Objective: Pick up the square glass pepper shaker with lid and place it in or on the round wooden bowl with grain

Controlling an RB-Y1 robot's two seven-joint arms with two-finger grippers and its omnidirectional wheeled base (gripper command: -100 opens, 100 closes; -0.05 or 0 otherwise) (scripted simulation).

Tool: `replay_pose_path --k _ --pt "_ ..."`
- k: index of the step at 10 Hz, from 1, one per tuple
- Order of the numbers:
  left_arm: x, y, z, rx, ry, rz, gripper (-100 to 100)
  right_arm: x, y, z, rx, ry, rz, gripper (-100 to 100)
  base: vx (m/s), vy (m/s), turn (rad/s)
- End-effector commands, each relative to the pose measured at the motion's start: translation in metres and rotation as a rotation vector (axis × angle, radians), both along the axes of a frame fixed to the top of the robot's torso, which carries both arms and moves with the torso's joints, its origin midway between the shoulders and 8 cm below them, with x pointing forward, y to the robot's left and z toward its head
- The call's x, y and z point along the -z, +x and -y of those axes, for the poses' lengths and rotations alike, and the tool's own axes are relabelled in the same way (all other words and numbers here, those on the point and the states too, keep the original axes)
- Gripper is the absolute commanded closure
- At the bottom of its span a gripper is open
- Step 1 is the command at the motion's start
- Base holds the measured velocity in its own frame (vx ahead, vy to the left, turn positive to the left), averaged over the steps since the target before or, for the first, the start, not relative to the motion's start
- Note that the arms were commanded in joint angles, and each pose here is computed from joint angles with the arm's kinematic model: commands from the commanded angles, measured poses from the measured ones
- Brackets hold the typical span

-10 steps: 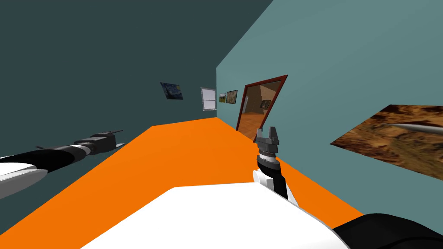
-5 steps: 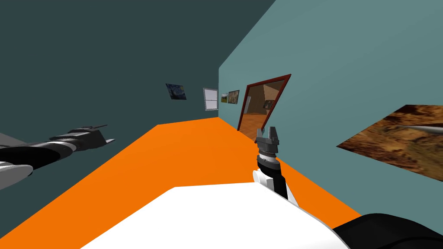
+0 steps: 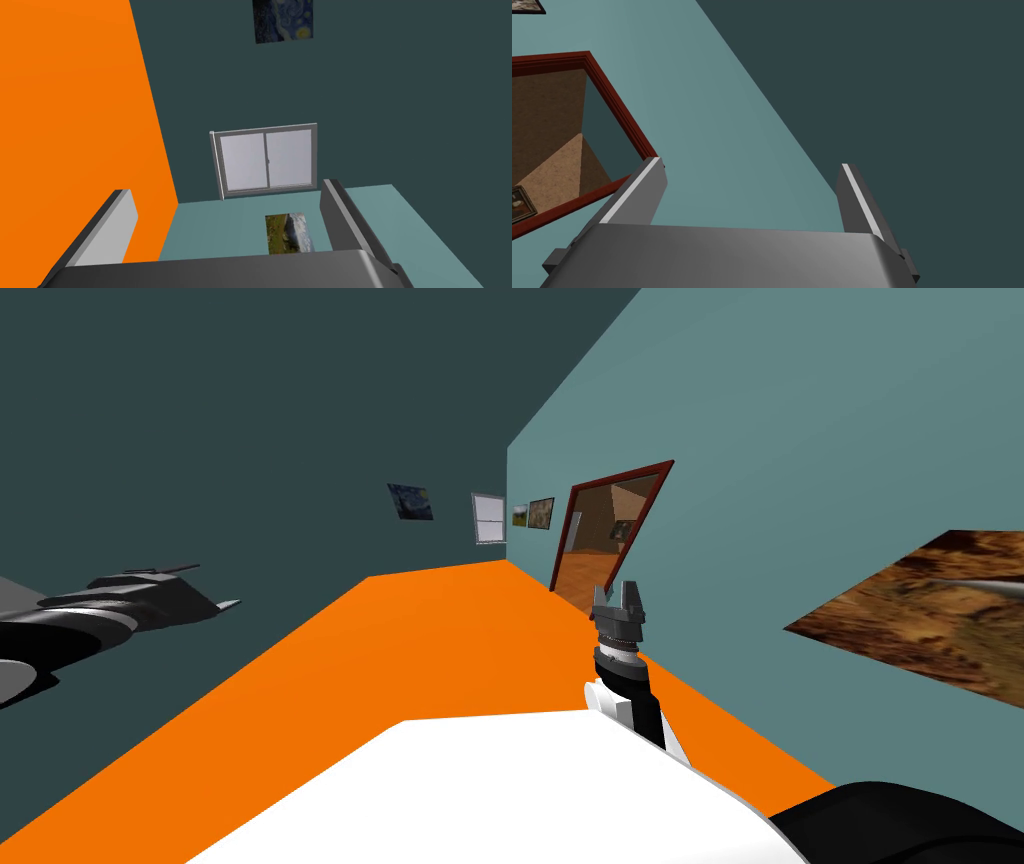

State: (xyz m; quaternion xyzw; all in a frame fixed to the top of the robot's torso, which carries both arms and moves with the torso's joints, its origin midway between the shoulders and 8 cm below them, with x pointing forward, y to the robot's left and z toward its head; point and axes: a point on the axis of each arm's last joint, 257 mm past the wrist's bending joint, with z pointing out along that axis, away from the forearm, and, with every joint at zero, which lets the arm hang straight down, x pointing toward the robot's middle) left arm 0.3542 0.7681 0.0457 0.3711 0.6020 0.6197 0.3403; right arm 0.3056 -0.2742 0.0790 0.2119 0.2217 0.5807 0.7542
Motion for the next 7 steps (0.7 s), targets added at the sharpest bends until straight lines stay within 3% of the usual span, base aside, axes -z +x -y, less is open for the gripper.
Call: replay_pose_path --k 1,3,4,6,7 --pt "-0.014 -0.008 -0.007 -0.022 -0.009 0.042 -100 0.0 0.0 0.0 0.0 0.0 0.0 0 -0.012 -0.051 0.007" --pt "-0.014 -0.008 -0.008 -0.022 -0.02 0.049 -100 0.0 0.0 0.0 0.0 0.0 0.0 0 -0.009 -0.035 0.062" --pt "-0.027 -0.023 -0.023 -0.064 -0.054 0.115 -100 0.0 0.0 0.0 0.0 0.0 0.0 0 -0.066 -0.079 0.185" --pt "-0.034 -0.024 -0.024 -0.065 -0.069 0.145 -100 0.0 0.0 0.0 0.0 0.0 0.0 0 -0.171 -0.068 0.216" --pt "-0.04 -0.046 -0.042 -0.111 -0.11 0.202 -100 0.0 0.0 0.0 0.0 0.0 0.0 0 -0.127 -0.041 0.134"
